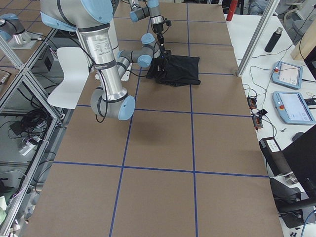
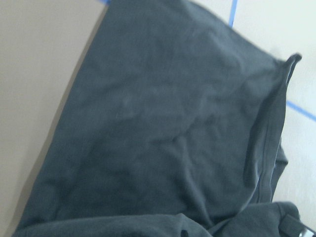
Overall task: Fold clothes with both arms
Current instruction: 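Lift the shirt's near edge with both grippers and fold it away from the robot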
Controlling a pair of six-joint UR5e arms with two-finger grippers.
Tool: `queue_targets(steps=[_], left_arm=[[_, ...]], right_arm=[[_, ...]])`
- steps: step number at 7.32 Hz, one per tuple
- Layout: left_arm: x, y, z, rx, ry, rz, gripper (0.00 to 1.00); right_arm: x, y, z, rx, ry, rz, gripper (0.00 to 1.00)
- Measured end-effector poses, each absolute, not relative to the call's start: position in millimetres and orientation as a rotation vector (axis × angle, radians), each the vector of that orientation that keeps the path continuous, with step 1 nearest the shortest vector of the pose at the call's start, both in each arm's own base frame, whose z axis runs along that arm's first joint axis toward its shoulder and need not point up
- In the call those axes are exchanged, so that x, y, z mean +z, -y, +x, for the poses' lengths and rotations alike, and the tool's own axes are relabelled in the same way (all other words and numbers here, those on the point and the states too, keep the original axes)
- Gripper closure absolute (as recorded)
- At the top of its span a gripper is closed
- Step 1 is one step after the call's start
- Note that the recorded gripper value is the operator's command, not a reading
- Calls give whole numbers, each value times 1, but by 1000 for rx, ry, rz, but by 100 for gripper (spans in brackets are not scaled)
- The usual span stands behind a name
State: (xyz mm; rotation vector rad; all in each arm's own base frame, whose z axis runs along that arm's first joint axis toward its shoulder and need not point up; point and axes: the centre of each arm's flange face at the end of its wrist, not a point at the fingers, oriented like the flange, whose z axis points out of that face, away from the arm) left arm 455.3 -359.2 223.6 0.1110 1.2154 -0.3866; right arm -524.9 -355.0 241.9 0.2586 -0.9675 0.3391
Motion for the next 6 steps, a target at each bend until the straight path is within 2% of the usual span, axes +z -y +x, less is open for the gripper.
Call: queue_targets(steps=[3, 6], left_arm=[[226, 427, 423, -391, -1170, 207, 100], [230, 494, 450, -410, -1098, 246, 100]], right_arm=[[251, 392, -518, 388, 931, 283, 100], [247, 442, -531, 425, 889, 304, 100]])
